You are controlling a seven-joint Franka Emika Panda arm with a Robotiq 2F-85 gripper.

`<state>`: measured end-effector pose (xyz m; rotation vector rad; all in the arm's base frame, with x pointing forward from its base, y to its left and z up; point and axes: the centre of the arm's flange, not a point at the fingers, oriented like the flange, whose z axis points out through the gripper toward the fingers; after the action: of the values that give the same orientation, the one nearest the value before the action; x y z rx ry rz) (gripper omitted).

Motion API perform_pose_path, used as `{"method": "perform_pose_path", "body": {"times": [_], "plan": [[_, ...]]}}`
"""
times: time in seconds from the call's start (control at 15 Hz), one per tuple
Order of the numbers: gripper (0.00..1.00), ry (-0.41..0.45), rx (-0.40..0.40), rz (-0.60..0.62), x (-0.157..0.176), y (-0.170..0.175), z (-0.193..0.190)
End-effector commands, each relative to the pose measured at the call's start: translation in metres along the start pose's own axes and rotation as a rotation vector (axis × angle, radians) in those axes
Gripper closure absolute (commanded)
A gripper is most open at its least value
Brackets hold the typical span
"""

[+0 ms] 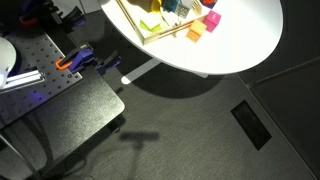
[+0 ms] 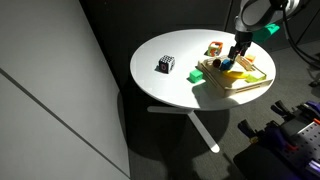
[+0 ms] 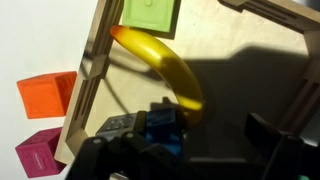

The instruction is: Put the banana on the green block

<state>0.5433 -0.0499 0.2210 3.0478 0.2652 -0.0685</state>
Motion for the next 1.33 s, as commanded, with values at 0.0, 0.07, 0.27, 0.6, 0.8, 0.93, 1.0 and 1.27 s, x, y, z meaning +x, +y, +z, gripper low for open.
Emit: {"method": "perform_pose_path", "body": {"times": [0.0,0.07,0.27,0.6,0.8,0.93,1.0,1.27], "plan": [[0.0,0.047,0.012,-0.062,0.017,0.007,0.017],[0.0,0.055,0.011,-0.071,0.02,0.007,0.02],[0.0,0.058,0.009,-0.086,0.027,0.006,0.026],[0.0,0.036,0.014,-0.076,0.027,0.007,0.033],[0.0,0.018,0.017,-0.069,0.023,0.008,0.037],[0.0,0.011,0.018,-0.065,0.022,0.01,0.041],[0.0,0.004,0.019,-0.063,0.021,0.011,0.044],[0.0,-0.022,0.026,-0.057,0.018,0.012,0.054]]}}
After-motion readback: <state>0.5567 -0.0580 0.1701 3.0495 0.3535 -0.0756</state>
